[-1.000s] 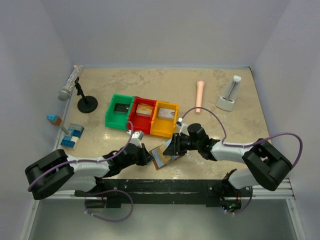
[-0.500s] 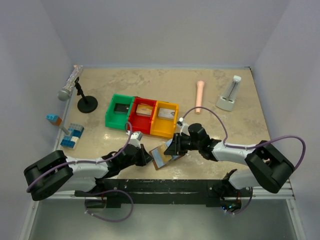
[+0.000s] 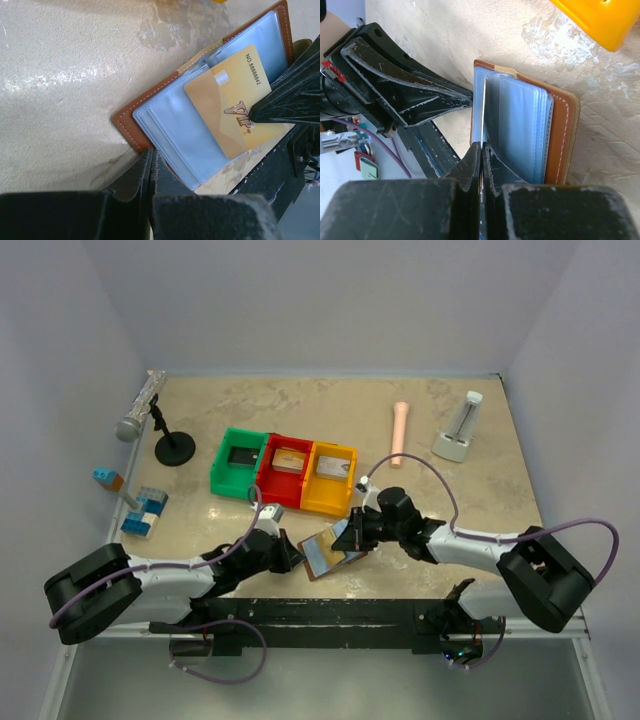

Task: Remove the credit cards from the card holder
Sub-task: Remove the credit card from the card holder, then place the credit card in the storage box.

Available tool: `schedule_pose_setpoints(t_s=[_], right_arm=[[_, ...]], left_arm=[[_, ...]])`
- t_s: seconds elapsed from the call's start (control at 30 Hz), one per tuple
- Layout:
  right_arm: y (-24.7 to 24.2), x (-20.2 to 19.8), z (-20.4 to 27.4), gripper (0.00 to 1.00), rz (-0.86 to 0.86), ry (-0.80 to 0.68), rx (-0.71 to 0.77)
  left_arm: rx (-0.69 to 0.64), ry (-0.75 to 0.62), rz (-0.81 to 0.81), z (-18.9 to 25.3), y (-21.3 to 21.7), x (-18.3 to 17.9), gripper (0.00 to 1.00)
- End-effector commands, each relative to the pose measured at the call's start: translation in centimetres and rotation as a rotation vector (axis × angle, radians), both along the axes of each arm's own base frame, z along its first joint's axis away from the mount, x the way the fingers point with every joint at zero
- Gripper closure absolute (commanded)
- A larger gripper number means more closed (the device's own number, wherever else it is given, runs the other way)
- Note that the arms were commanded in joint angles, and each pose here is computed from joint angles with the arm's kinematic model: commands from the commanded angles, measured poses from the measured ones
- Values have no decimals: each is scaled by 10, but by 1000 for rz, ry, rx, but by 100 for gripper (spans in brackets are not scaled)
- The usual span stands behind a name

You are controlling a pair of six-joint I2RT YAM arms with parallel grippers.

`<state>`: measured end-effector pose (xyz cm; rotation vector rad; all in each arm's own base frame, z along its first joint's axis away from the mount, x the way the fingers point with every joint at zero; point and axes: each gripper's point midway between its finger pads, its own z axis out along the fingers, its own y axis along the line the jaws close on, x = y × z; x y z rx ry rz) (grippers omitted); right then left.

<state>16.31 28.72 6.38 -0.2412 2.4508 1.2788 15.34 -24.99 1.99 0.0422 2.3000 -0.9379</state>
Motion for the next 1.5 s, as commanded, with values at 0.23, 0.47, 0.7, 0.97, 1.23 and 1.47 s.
schedule_pose_setpoints(t_s=[0.23, 0.47, 0.7, 0.97, 1.23, 1.47], right_arm=[[-7, 13, 32, 100, -10, -116, -34], [-18, 11, 48, 100, -8, -166, -80], [-28, 10, 78, 100, -12, -236, -80], [-26, -16, 140, 100, 82, -312, 28], [1, -44, 176, 100, 260, -258, 242], [20, -51, 194, 100, 333, -239, 328]], left_arm=[[30, 1, 12, -8, 12, -5, 100], [-18, -35, -10, 13, 1, 0, 84], [-72, -101, -34, 53, -11, 7, 59], [-252, -299, 12, 136, 7, 9, 57], [-635, -436, -93, 172, 16, -30, 30], [-669, -449, -210, 176, 4, -45, 35]])
